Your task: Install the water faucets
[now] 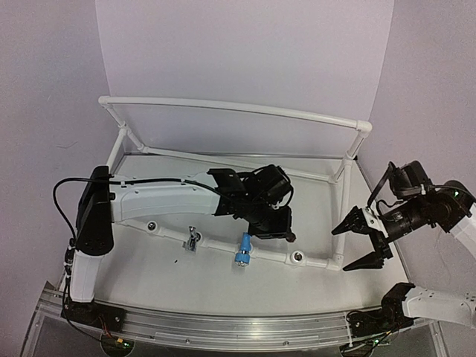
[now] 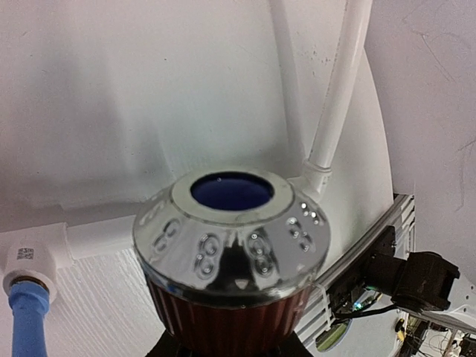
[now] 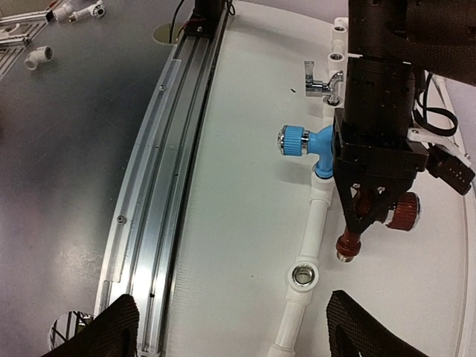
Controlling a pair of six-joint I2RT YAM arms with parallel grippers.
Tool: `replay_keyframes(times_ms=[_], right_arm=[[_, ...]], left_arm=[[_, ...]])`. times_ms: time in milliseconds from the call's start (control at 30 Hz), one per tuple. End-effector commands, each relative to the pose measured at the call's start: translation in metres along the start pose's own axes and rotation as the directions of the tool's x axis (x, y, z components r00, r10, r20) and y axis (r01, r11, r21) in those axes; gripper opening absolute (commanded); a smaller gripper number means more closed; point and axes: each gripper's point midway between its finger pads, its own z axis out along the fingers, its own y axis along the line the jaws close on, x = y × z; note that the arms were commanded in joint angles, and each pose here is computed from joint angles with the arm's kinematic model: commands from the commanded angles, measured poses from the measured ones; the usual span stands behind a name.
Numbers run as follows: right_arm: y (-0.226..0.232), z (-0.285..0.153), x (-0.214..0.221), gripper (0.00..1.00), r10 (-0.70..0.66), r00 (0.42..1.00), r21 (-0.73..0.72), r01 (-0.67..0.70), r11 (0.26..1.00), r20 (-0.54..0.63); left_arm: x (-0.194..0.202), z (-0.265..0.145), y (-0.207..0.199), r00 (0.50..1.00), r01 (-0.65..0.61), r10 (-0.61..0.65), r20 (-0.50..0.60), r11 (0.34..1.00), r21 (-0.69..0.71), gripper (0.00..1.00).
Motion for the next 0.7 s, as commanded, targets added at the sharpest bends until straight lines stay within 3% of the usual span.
replay_keyframes(times_ms=[0, 333, 667], right_arm=[[-0.007, -0.013, -0.022, 0.82, 0.042, 0.996, 0.05, -0.046, 0.998, 0.084], [0.013, -0.031, -0.043, 0.82, -0.024, 0.981, 0.052, 0.015, 0.999, 0.193], [0.008, -0.029, -0.034, 0.79, -0.114, 0.986, 0.065, 0.107, 0.992, 0.119]], left_arm=[[-0.002, -0.011, -0.036, 0.999, -0.009, 0.007, 0.039, 0.999, 0.033, 0.0], [0.009, -0.002, -0.041, 0.999, -0.011, 0.011, 0.036, 1.0, 0.007, 0.0], [0.012, 0.003, -0.036, 0.999, -0.015, 0.017, 0.049, 0.999, -0.053, 0.0]])
